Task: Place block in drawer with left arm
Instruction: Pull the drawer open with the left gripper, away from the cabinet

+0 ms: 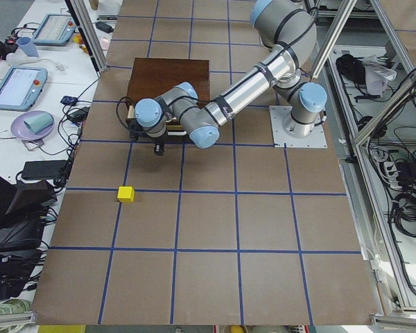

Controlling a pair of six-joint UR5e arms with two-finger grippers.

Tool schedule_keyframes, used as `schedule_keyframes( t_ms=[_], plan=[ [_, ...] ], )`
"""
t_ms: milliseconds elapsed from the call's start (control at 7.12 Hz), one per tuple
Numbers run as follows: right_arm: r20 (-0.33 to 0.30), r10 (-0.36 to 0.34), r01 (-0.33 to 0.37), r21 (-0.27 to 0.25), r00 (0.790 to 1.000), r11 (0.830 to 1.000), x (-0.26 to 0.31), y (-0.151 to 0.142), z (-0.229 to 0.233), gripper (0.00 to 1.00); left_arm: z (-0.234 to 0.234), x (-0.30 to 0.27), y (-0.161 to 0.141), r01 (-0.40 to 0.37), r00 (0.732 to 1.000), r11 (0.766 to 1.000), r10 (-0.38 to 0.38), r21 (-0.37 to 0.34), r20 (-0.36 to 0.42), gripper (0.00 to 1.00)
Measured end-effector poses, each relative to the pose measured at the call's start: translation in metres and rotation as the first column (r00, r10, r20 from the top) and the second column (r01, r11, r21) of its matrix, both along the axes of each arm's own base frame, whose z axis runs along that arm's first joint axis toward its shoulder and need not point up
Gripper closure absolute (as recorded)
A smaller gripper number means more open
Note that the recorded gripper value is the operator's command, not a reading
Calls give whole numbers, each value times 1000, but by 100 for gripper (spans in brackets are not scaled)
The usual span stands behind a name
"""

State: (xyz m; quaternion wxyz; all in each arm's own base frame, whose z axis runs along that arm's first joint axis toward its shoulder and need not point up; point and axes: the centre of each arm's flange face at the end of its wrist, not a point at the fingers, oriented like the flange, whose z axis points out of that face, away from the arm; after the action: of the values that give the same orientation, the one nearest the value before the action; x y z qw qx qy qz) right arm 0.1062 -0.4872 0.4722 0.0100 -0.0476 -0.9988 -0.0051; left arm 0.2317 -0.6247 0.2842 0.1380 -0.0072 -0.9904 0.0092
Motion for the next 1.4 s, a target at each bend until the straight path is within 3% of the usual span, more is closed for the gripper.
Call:
schedule_keyframes(
  t_ms=[1404],
  plan=[
    [0, 0, 0, 0, 1000, 1000, 0, 0, 0, 0, 7, 32, 13, 9, 998, 1000, -10, 13, 62, 15]
  ],
)
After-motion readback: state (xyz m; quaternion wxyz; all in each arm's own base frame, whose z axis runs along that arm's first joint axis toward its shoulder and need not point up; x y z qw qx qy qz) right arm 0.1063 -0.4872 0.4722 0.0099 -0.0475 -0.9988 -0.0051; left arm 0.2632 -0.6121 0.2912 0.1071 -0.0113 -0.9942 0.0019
